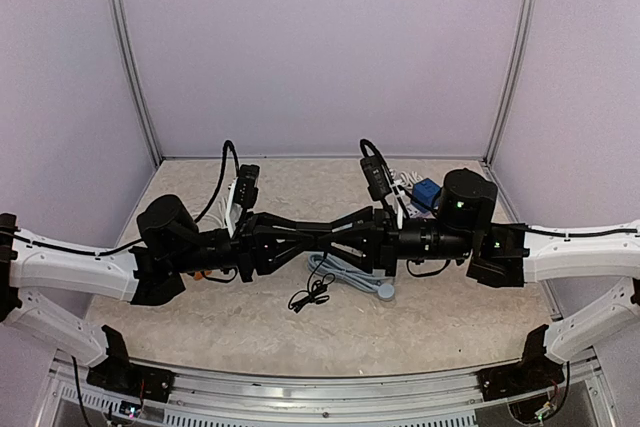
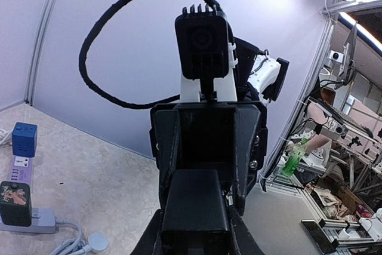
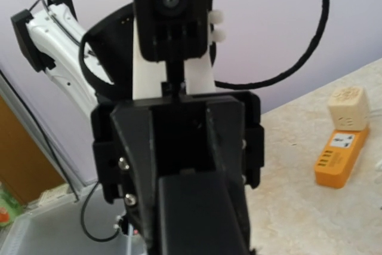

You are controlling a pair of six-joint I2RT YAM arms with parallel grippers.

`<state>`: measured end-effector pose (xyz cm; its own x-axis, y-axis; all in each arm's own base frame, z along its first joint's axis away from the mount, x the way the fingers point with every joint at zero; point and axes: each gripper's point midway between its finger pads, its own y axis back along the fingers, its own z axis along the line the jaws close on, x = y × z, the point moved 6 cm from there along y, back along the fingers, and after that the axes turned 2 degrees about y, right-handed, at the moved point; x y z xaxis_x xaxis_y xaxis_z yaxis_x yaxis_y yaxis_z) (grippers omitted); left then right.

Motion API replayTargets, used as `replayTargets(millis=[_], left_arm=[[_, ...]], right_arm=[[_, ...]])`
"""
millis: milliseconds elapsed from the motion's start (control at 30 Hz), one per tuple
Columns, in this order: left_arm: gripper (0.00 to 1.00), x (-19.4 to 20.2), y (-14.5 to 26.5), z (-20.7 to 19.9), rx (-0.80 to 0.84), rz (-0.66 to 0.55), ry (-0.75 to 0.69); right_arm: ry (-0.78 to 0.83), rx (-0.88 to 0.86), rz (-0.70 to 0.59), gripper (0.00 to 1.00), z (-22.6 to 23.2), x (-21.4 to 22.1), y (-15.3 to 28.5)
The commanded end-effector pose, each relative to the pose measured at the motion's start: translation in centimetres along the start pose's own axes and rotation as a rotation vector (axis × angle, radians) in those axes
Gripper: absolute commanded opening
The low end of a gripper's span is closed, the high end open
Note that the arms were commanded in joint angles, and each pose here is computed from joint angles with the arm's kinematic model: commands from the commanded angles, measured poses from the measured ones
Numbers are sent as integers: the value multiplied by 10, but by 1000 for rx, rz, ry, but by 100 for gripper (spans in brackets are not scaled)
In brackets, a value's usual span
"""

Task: Insert the plug
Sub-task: Pass from the left arm to the right

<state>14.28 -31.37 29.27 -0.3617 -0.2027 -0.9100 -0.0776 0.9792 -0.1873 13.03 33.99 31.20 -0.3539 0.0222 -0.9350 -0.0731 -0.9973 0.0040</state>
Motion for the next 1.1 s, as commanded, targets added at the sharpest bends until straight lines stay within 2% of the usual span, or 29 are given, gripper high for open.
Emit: replayTargets(millis=[0, 100, 267, 400, 433, 600, 633, 667, 833, 967, 1067], left_arm=[[0, -1, 2, -6, 22, -22, -29], [0, 1, 0, -6, 28, -19, -22], [0, 2, 1, -7, 30, -23, -25], [2, 1, 3, -8, 25, -22, -29], [10, 0, 3, -8, 20, -22, -29], [85, -6, 13, 5, -138, -66, -20], [94, -7, 18, 11, -203, -79, -14], [98, -13, 23, 16, -260, -96, -14], [99, -30, 54, 60, -647, -140, 79], [99, -39, 67, 81, -889, -105, 124], [99, -51, 57, 96, -1011, -33, 173]], right_arm=[[-23, -58, -9, 38, 1, 0, -5], [-35, -69, -7, 36, 0, 2, -7], [-50, -109, -5, 13, 0, 5, -9], [-62, -127, -26, 0, -1, 5, -5], [-63, -128, -29, 0, -1, 4, -4], [-52, -49, -33, 0, -7, -5, 6], [-39, -5, -25, 0, -10, -8, 9], [-31, 44, -8, 0, -14, -9, 13], [23, 276, 21, 0, -31, -23, 44], [100, 418, -22, 0, -32, -48, 74], [132, 563, -68, 0, -34, -66, 96]])
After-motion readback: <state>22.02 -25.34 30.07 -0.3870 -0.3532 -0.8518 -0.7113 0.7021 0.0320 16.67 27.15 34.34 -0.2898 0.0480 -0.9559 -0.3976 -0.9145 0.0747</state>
